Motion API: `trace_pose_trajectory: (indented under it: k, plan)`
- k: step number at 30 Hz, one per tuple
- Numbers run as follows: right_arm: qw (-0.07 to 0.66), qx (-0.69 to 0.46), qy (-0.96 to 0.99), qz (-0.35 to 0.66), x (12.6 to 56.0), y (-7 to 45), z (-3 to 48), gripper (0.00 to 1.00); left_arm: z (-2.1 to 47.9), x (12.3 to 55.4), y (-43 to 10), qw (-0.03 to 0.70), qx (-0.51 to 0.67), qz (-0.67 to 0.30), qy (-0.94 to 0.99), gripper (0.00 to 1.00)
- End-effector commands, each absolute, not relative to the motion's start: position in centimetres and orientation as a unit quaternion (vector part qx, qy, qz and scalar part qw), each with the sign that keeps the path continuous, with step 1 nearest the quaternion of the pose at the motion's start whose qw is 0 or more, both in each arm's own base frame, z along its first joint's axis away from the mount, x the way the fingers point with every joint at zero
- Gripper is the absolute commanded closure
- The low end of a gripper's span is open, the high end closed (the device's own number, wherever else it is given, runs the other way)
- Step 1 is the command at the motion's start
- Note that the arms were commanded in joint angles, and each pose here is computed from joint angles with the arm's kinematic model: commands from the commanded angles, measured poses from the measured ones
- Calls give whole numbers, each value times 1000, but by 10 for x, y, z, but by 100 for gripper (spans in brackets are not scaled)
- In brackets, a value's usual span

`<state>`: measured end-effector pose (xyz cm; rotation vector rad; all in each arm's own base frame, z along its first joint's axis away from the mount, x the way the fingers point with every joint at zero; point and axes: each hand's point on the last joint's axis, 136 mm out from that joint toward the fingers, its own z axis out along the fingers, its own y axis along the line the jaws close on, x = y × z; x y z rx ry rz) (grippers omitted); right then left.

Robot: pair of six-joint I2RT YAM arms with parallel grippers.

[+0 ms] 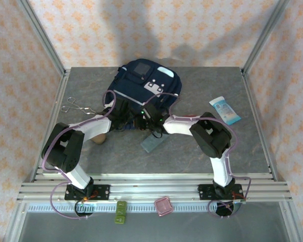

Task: Pack books, pencil case, and school supplies into a backpack

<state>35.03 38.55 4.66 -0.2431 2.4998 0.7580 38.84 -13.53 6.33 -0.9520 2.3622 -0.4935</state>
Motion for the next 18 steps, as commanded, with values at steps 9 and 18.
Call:
trace_pose_trajectory:
  k: [9, 18]
  plan:
    - [281, -103, 895, 330, 339, 402, 83, 64, 49, 377, -143, 242, -345, -193, 886, 34]
    - [280, -90, 919, 261, 355, 393, 51, 61, 51, 378, -144, 243, -344, -199, 885, 34]
